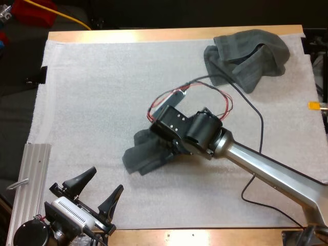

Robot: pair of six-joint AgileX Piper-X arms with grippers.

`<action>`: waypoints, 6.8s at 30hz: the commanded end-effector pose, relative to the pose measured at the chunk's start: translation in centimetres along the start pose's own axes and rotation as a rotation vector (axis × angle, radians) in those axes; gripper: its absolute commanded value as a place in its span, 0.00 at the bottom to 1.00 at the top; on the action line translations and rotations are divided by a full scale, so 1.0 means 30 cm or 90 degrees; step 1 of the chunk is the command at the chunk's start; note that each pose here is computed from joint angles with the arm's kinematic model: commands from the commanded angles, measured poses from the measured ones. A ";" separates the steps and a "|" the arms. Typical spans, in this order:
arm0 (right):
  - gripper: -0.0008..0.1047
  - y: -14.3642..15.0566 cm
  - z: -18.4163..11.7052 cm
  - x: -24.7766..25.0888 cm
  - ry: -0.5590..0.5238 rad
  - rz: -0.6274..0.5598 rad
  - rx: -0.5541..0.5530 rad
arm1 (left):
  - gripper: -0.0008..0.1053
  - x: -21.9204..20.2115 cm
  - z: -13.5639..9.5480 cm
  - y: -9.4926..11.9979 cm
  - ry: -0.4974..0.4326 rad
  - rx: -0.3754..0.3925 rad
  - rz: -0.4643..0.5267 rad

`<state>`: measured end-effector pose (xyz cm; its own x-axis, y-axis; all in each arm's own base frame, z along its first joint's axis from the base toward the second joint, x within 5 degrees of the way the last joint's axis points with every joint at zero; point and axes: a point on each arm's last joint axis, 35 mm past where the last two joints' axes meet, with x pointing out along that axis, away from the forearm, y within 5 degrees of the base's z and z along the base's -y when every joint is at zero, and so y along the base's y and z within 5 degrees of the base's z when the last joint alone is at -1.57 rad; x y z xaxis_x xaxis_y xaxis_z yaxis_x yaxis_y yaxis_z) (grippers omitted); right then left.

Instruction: Pick towel from pile, fold and stack

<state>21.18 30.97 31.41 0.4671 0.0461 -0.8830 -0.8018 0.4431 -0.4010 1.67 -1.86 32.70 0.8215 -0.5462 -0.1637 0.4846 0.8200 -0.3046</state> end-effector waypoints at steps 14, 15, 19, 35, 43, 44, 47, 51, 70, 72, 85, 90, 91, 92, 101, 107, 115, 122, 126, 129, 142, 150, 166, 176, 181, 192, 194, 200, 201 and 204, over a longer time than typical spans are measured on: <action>0.02 0.091 -0.235 0.144 0.158 0.005 -0.045 | 0.67 0.007 0.005 0.002 0.006 -0.009 -0.006; 0.02 0.100 -0.251 0.159 0.162 0.005 -0.045 | 0.67 0.007 0.001 0.003 0.013 -0.013 -0.004; 0.02 0.118 -0.301 0.214 0.189 0.010 -0.025 | 0.67 0.004 -0.043 0.011 0.081 -0.054 0.011; 0.02 0.090 -0.341 0.297 0.172 0.079 0.073 | 0.67 0.118 -0.066 0.083 0.269 -0.156 0.052; 0.02 0.091 -0.339 0.296 0.167 0.089 0.078 | 0.67 0.263 -0.085 0.168 0.337 -0.258 0.076; 0.02 0.091 -0.338 0.294 0.165 0.091 0.078 | 0.67 0.269 -0.089 0.173 0.342 -0.262 0.078; 0.02 0.091 -0.338 0.294 0.165 0.092 0.079 | 0.67 0.307 -0.110 0.200 0.373 -0.285 0.088; 0.02 0.091 -0.338 0.296 0.167 0.092 0.078 | 0.67 0.356 -0.137 0.233 0.428 -0.343 0.105; 0.02 0.091 -0.338 0.294 0.165 0.093 0.079 | 0.67 0.602 -0.312 0.402 0.590 -0.468 0.094; 0.02 0.091 -0.338 0.294 0.165 0.093 0.079 | 0.67 0.619 -0.332 0.415 0.599 -0.475 0.095; 0.02 0.092 -0.338 0.296 0.166 0.093 0.078 | 0.63 0.673 -0.393 0.449 0.616 -0.523 0.034; 0.02 0.091 -0.338 0.294 0.165 0.093 0.079 | 0.47 0.680 -0.389 0.452 0.602 -0.513 0.029; 0.02 0.091 -0.338 0.294 0.165 0.093 0.079 | 0.45 0.682 -0.388 0.453 0.599 -0.512 0.029; 0.02 0.091 -0.338 0.294 0.165 0.093 0.079 | 0.45 0.683 -0.387 0.453 0.598 -0.512 0.029; 0.02 0.091 -0.338 0.294 0.165 0.093 0.079 | 0.11 0.685 -0.386 0.455 0.594 -0.510 0.031; 0.02 0.091 -0.337 0.297 0.164 0.091 0.079 | 0.01 0.674 -0.377 0.446 0.601 -0.510 0.031; 0.02 0.054 -0.310 0.237 0.078 0.041 0.108 | 0.01 0.646 -0.215 0.391 0.552 -0.434 -0.024; 0.02 -0.007 -0.324 0.084 -0.021 -0.014 0.143 | 0.01 0.634 0.018 0.332 0.505 -0.366 -0.050; 0.02 -0.051 -0.333 -0.031 -0.097 -0.042 0.173 | 0.01 0.629 0.153 0.299 0.479 -0.331 -0.063; 0.02 -0.086 -0.329 -0.116 -0.150 -0.061 0.196 | 0.01 0.620 0.234 0.269 0.469 -0.316 -0.070; 0.02 -0.170 -0.332 -0.355 -0.202 -0.057 0.207 | 0.01 0.566 0.342 0.081 0.459 -0.219 -0.052; 0.02 -0.109 -0.348 -0.420 -0.177 -0.028 0.141 | 0.01 0.461 0.341 0.023 0.474 -0.186 -0.019; 0.02 0.084 -0.445 -0.522 -0.131 -0.019 0.116 | 0.01 0.316 0.301 -0.103 0.547 -0.176 -0.020; 0.02 0.170 -0.477 -0.561 -0.133 0.019 0.137 | 0.01 0.278 0.216 -0.133 0.620 -0.167 0.005; 0.02 0.179 -0.490 -0.544 -0.114 0.006 0.143 | 0.01 0.298 0.148 -0.115 0.650 -0.147 0.048; 0.02 0.157 -0.495 -0.370 -0.029 -0.032 0.147 | 0.01 0.352 0.104 -0.101 0.621 -0.132 0.066; 0.02 0.119 -0.480 -0.346 -0.032 -0.039 0.152 | 0.01 0.374 0.111 -0.107 0.595 -0.130 0.051; 0.02 0.025 -0.435 -0.280 -0.038 -0.035 0.165 | 0.01 0.448 0.100 -0.113 0.591 -0.118 0.046; 0.02 0.014 -0.432 -0.270 -0.033 -0.038 0.167 | 0.01 0.461 0.095 -0.113 0.594 -0.114 0.050; 0.02 -0.019 -0.411 -0.228 -0.024 -0.032 0.170 | 0.01 0.502 0.080 -0.107 0.597 -0.097 0.082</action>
<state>13.74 19.37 34.60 0.5231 0.0438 -0.8512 -0.6409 0.6785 -0.3590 13.12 -12.28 33.30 0.2376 -0.4272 -0.8724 0.3061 0.8853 -0.3501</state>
